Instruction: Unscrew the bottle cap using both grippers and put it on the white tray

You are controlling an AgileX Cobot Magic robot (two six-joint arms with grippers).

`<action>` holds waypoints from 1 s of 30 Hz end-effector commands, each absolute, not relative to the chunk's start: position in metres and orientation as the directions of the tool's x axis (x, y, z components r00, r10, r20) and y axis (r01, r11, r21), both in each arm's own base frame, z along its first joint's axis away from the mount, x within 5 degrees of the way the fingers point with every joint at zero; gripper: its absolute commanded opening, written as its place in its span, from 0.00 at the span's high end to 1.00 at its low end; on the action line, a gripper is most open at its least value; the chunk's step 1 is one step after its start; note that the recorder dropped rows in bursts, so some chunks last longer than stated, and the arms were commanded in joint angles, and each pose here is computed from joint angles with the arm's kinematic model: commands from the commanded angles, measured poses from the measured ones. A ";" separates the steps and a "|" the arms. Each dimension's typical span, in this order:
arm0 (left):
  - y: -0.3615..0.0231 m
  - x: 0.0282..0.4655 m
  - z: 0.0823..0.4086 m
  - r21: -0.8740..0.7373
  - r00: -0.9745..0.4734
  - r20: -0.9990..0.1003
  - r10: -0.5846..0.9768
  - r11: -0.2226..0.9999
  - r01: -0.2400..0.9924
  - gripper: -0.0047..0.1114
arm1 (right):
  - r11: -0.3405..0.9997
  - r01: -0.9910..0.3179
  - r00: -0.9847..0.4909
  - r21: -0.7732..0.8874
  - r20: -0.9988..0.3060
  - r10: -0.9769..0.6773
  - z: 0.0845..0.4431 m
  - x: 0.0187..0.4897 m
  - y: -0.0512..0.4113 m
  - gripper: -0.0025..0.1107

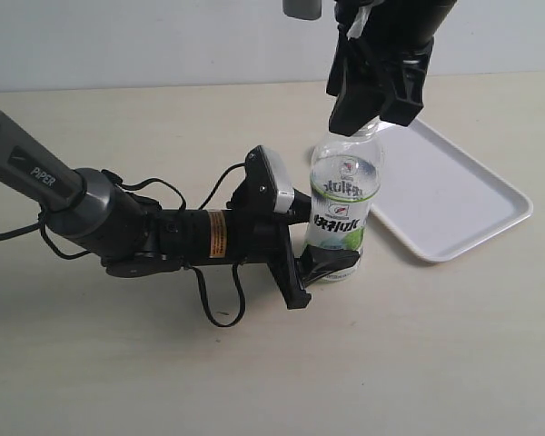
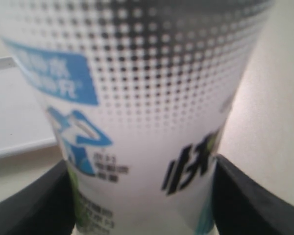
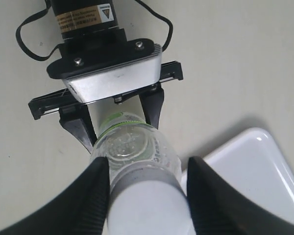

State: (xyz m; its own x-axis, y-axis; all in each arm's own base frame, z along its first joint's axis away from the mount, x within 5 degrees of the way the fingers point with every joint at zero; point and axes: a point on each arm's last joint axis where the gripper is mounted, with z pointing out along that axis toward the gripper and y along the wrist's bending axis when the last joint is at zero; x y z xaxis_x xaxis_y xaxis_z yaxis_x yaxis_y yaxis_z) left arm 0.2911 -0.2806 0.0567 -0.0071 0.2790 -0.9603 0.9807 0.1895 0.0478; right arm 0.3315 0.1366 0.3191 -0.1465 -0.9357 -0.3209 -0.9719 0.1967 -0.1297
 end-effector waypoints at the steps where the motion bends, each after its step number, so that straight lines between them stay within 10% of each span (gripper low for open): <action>1: -0.279 0.289 0.050 0.072 0.011 -0.940 0.340 0.166 0.984 0.96 | 0.205 -0.966 -0.144 -0.161 -0.324 -0.935 0.322 0.334 0.137 0.61; 6: -0.279 0.289 0.050 0.072 0.011 -0.940 0.340 0.166 0.984 0.96 | 0.239 -0.961 -0.179 -0.136 -0.351 -0.919 0.322 0.333 0.139 0.46; 30: -0.279 0.289 0.050 0.072 0.011 -0.940 0.340 0.166 0.984 0.96 | 0.362 -0.929 -0.285 -0.083 -0.467 -0.837 0.348 0.317 0.141 0.42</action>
